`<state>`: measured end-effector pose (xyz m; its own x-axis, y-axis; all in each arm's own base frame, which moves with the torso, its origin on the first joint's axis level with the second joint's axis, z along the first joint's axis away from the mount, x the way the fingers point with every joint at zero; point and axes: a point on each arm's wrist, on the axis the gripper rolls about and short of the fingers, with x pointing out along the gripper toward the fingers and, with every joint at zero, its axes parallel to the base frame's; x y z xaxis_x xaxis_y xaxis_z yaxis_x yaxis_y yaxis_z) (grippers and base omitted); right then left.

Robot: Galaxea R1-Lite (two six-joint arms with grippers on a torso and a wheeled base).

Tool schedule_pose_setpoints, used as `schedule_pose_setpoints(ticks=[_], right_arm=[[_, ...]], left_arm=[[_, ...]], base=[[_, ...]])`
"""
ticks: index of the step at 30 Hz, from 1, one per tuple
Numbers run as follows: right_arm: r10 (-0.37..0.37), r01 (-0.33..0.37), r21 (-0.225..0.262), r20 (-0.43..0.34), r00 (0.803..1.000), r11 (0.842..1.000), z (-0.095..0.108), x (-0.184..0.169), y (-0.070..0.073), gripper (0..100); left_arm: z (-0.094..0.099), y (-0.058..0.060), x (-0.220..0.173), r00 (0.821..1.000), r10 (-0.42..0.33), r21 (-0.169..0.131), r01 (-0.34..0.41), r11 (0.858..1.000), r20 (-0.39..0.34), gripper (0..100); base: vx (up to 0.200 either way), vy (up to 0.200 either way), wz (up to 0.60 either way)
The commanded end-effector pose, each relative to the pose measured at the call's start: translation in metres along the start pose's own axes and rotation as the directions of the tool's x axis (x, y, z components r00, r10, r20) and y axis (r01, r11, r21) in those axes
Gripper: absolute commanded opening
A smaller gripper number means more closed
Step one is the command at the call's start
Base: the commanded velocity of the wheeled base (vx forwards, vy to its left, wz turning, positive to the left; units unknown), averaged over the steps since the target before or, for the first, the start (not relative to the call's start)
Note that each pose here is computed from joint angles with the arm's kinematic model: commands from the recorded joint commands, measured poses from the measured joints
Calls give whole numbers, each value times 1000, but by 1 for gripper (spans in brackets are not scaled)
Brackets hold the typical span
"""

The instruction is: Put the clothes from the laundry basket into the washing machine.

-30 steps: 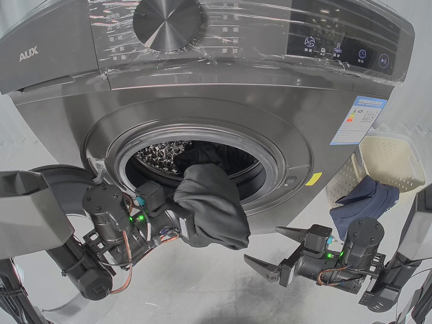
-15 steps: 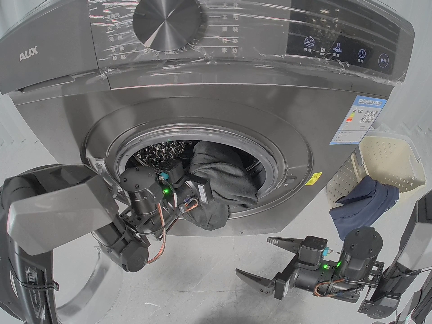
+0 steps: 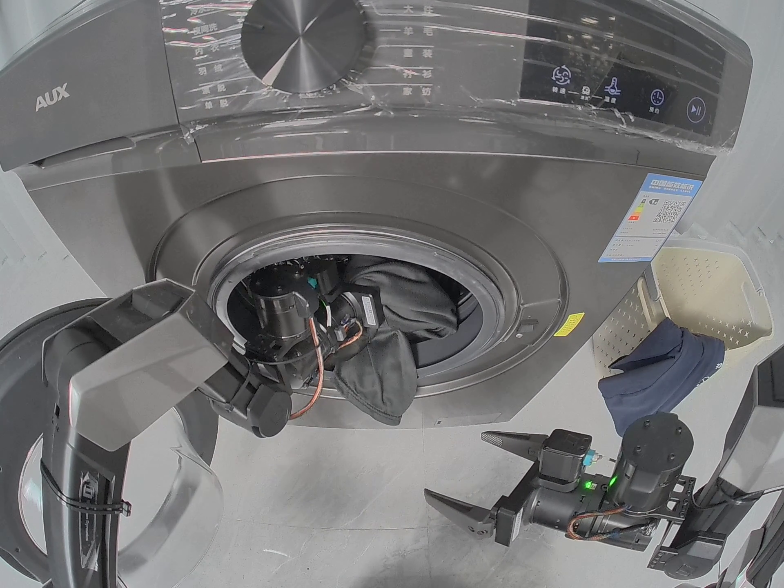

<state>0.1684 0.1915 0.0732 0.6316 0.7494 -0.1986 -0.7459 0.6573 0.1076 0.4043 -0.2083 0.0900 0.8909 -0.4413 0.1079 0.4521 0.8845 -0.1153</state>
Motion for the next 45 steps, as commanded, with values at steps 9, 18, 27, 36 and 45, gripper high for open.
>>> schedule_pose_setpoints(ticks=[9, 18, 27, 36, 45], right_arm=[[-1, 1, 0, -4, 1000, 1000, -1, 1, 0, 100], [1, -1, 0, -3, 1000, 1000, -1, 1, 0, 100], [1, -1, 0, -3, 1000, 1000, -1, 1, 0, 100], [2, -2, 0, -6, 1000, 1000, -2, 1, 0, 100], [4, -4, 0, -1, 1000, 1000, -1, 2, 0, 100]], left_arm=[[18, 24, 45, 993, 104, -28, -102, 994, 55, 0], [14, 14, 38, 995, 98, -84, -96, 992, 19, 100], [-7, -3, 17, 978, 65, -76, -81, 994, -200, 100], [-35, 0, 19, 960, 54, -65, -74, 995, -275, 0], [-34, 11, 47, 974, 105, -68, -120, 990, -199, 0]], base=[[0, 0, 0], [0, 0, 0], [0, 0, 0], [0, 0, 0], [0, 0, 0]])
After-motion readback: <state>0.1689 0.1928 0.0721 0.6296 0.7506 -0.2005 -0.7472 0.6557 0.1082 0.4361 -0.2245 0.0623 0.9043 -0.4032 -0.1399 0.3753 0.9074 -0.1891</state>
